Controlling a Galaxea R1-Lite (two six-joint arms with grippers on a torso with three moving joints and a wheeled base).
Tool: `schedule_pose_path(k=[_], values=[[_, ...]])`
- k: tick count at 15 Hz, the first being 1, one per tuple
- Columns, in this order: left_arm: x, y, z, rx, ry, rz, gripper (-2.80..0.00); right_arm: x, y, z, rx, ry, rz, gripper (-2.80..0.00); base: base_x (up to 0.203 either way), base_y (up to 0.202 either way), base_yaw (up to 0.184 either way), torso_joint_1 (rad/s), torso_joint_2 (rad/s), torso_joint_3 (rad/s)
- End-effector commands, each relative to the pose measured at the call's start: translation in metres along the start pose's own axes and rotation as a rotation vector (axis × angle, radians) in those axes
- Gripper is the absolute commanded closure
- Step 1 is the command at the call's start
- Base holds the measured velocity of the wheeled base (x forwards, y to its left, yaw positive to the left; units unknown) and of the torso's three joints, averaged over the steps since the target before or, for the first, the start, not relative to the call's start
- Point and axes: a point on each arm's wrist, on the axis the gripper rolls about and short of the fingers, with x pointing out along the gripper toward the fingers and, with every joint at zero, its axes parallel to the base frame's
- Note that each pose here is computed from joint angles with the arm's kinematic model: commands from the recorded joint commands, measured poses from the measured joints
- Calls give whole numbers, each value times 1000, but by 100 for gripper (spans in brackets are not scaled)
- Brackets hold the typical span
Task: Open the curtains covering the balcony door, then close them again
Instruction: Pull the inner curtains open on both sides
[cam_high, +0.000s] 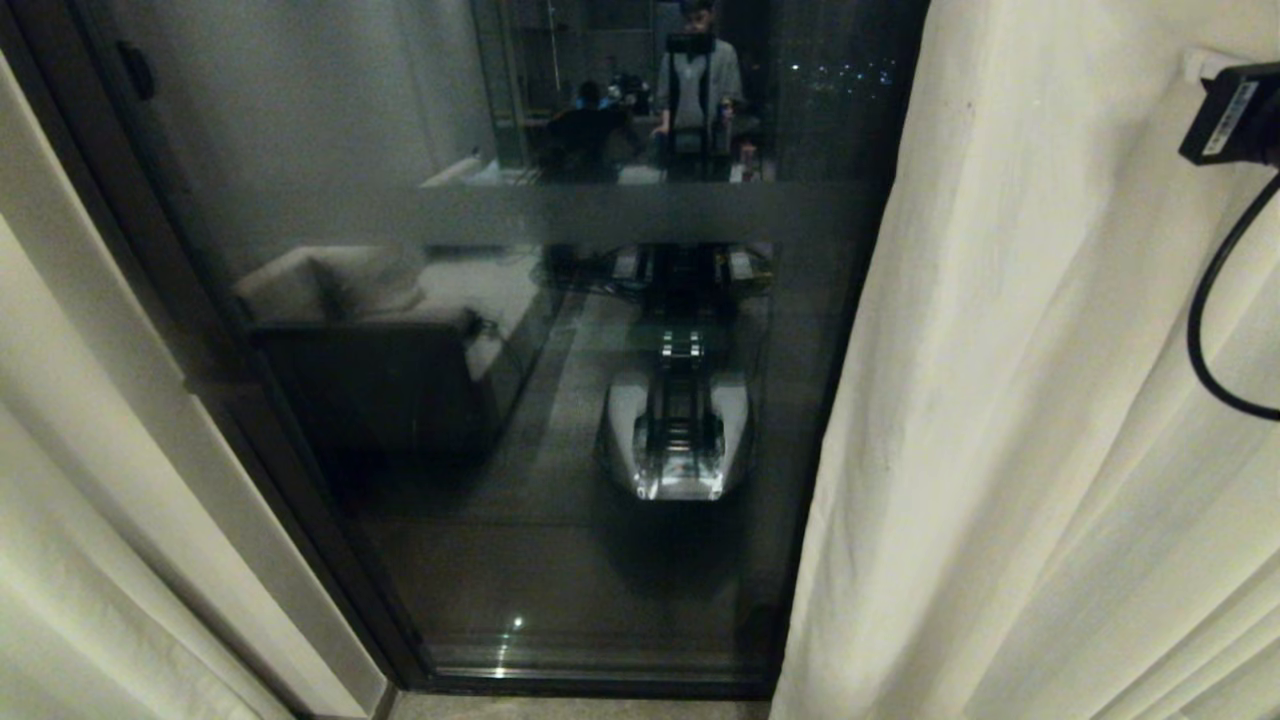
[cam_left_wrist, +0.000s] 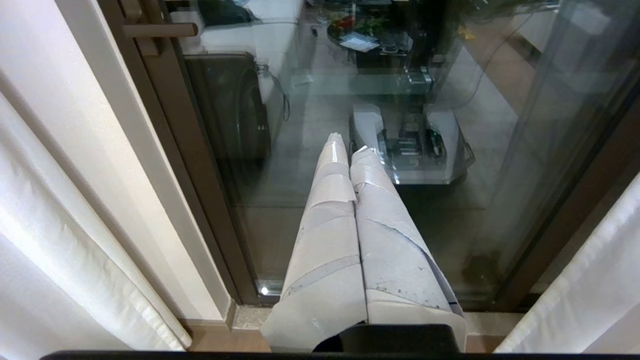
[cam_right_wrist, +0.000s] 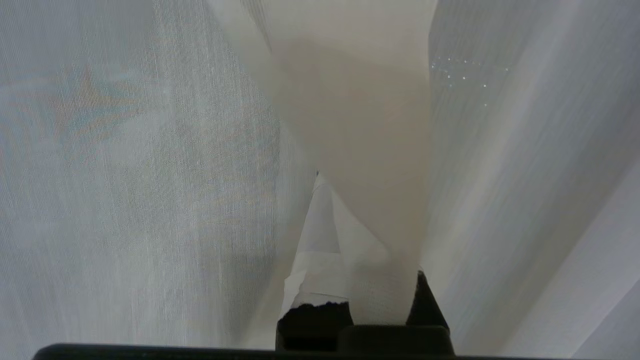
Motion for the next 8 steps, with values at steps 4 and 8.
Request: schedule_pose_path(k=[4,8], values=[[0,0,0,-2,1,-1,0,-1,1,-4,1,1,-12,0,0,0,0,0,0,0],[0,0,0,-2,1,0,0,-3,1,-10,-2,15,-13,0,0,0,0,0,0,0]])
